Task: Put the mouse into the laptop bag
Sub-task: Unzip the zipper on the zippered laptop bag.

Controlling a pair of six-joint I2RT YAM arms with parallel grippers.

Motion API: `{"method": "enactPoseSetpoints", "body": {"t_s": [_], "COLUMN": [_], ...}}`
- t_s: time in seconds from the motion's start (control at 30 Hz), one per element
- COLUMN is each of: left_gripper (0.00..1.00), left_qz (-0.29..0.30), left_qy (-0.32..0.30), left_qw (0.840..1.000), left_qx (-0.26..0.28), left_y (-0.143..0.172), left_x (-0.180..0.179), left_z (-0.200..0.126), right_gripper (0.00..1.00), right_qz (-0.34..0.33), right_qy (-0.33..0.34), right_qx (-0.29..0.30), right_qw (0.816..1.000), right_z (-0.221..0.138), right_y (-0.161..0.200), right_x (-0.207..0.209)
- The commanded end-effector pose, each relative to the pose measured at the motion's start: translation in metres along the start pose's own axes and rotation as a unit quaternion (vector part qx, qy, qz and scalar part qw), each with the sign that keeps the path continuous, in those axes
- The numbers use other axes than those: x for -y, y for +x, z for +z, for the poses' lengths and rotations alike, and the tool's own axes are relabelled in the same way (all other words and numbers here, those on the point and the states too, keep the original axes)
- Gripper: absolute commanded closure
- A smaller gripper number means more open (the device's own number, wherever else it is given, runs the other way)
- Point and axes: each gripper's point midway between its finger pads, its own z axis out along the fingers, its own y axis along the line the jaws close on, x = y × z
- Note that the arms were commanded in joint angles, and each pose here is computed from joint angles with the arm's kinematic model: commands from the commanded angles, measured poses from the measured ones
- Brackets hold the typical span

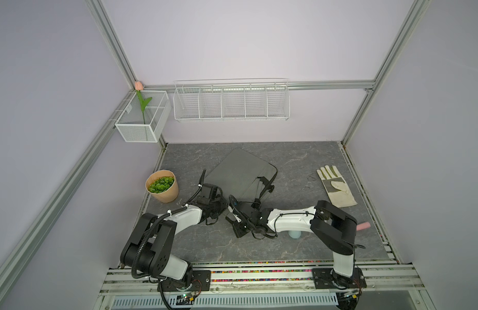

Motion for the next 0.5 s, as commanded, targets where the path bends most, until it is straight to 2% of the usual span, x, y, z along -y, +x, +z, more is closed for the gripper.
{"method": "enactPoseSetpoints", "body": {"t_s": [0.0,0.23,0.47], "left_gripper": [1.0,1.0,1.0], "left_qz": [-0.04,-0.034,-0.037], "left_qy": [-0.205,-0.236,-0.256], "left_qw": [0.977,0.97,0.964], "left_qx": [-0.052,-0.054,-0.063], "left_y": [0.042,0.042,0.048], "left_x": [-0.12,-0.14,-0.156], "left_z": [-0.001,-0.008,-0.006], "right_gripper": [0.93,0.93,0.93], "right_qz": [0.008,-0.001,0.006], "right_qy": [0.022,0.053,0.074], "right_qx": [-0.032,-0.034,-0.014], "right_qw": [0.999,0.998,0.997], "right_z": [-0.009,-0.023,-0.035], "right_y": [0.021,0.015,-0.011], "right_x": [0.023,0.054,0.088]}}
